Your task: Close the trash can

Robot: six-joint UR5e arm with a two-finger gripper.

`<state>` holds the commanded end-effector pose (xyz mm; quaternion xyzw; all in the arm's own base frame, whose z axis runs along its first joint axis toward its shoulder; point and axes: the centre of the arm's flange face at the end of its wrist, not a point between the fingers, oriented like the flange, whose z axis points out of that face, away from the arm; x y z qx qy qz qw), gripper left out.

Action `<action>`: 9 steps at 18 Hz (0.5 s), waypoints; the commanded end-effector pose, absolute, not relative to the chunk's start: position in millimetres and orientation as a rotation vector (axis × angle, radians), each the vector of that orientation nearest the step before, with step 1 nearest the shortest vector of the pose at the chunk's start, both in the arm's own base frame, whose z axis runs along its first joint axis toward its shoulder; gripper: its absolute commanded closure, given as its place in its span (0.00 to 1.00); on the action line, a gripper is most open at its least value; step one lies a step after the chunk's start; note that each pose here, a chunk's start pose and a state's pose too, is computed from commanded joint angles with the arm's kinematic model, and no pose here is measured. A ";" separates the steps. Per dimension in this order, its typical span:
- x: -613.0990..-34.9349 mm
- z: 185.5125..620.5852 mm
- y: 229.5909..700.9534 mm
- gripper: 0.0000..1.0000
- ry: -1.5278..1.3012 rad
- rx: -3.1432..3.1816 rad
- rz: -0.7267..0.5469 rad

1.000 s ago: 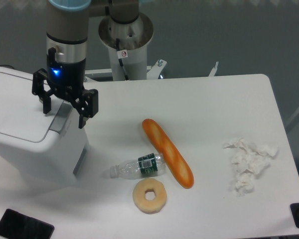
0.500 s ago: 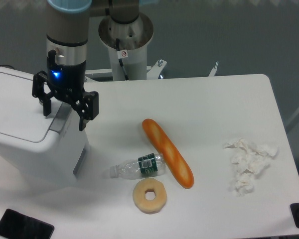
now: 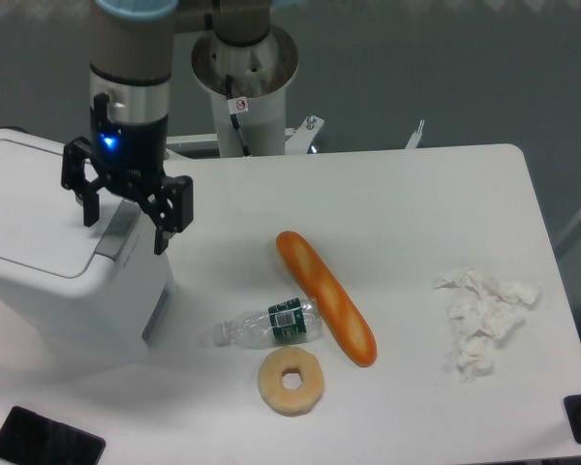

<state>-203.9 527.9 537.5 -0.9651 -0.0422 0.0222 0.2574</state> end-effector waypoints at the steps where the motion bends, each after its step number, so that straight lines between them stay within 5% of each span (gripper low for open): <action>1: -220.8 540.7 517.2 0.00 -0.157 -2.612 0.078; 9: -391.9 495.2 393.6 0.00 -0.122 -2.711 0.261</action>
